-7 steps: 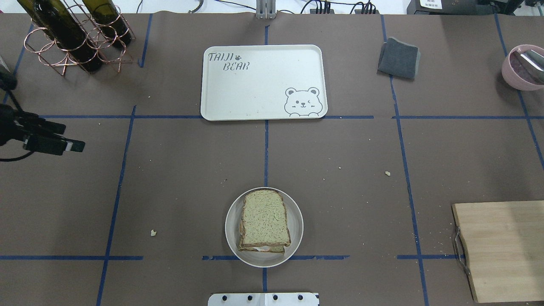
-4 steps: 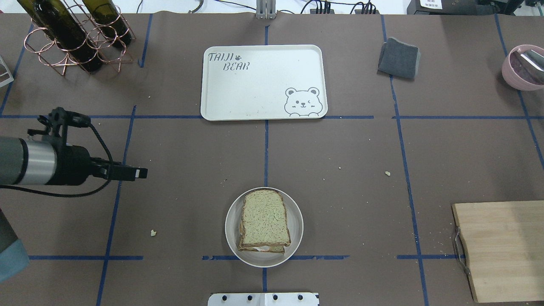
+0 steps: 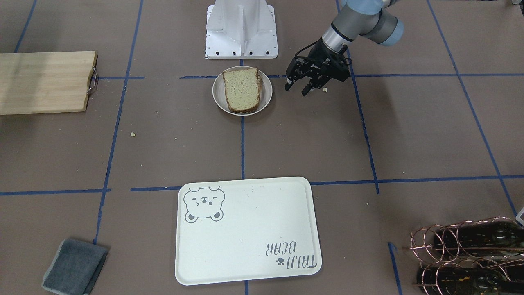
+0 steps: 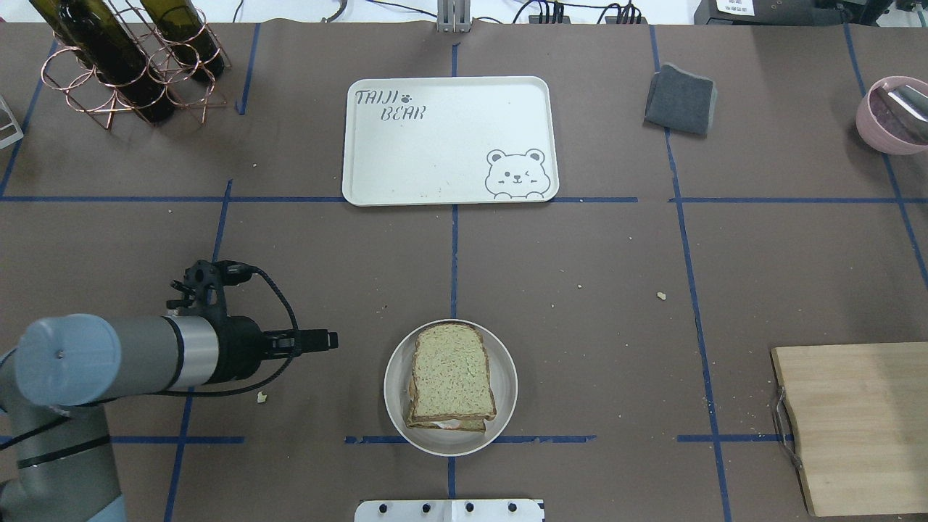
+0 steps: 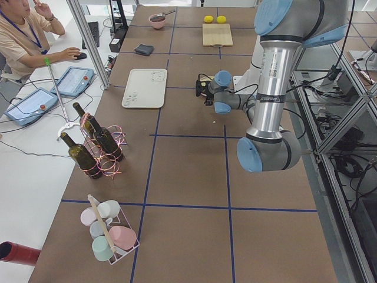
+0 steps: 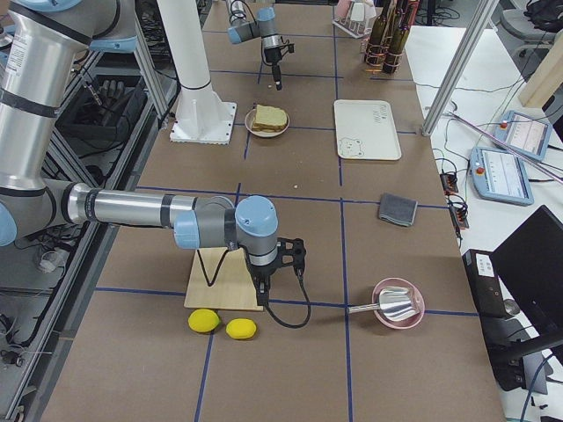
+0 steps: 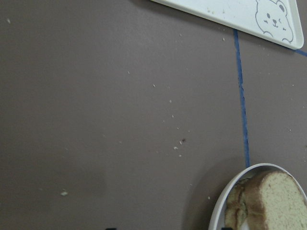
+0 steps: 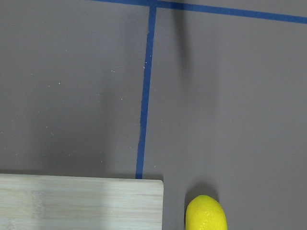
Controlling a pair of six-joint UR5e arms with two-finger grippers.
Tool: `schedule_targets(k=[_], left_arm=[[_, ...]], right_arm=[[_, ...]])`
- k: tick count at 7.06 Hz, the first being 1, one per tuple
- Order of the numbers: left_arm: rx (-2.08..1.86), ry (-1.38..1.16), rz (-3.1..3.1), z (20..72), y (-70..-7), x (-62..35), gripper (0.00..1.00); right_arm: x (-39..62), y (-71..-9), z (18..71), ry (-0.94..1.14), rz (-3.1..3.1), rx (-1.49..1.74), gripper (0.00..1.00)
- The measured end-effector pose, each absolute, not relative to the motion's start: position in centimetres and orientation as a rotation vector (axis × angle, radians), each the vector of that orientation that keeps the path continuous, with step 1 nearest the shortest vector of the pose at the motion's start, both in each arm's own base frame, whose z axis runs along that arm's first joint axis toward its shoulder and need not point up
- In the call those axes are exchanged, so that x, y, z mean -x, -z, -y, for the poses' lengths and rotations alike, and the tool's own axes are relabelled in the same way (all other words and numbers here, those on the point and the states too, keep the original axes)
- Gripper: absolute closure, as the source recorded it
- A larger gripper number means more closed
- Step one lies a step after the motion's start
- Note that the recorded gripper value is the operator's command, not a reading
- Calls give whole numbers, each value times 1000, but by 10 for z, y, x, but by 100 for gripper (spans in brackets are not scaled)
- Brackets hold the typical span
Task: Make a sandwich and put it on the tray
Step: 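Move the left gripper toward the plate and close on its rim, then lift the plate with the left gripper and carry it onto the tray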
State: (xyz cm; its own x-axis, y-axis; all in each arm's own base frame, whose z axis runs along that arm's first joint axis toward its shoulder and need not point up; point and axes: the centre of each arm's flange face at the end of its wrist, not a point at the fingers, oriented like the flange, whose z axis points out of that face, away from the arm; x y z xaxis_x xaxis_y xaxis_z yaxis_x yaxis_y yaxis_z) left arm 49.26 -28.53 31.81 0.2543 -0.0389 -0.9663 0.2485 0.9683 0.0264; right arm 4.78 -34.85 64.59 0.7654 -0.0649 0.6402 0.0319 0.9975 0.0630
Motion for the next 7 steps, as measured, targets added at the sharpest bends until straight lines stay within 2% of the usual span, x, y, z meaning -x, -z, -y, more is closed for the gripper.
schedule_targets(k=[2,4,5,6,7], left_arm=[[-156,206,-1295,266,-301,-531,45],[-137,193,-1276,254,-304,-547,46],[-134,190,-1268,252,-307,-552,50],[-132,189,-1264,251,-309,-554,90],[-132,188,-1265,251,-308,-554,100]], right_arm=[[-48,-647,348,52,696,-47,0],[-48,-649,348,51,695,-43,0],[-48,-651,348,50,695,-41,0],[-48,-651,349,49,695,-40,0],[-48,-652,349,49,694,-38,0]])
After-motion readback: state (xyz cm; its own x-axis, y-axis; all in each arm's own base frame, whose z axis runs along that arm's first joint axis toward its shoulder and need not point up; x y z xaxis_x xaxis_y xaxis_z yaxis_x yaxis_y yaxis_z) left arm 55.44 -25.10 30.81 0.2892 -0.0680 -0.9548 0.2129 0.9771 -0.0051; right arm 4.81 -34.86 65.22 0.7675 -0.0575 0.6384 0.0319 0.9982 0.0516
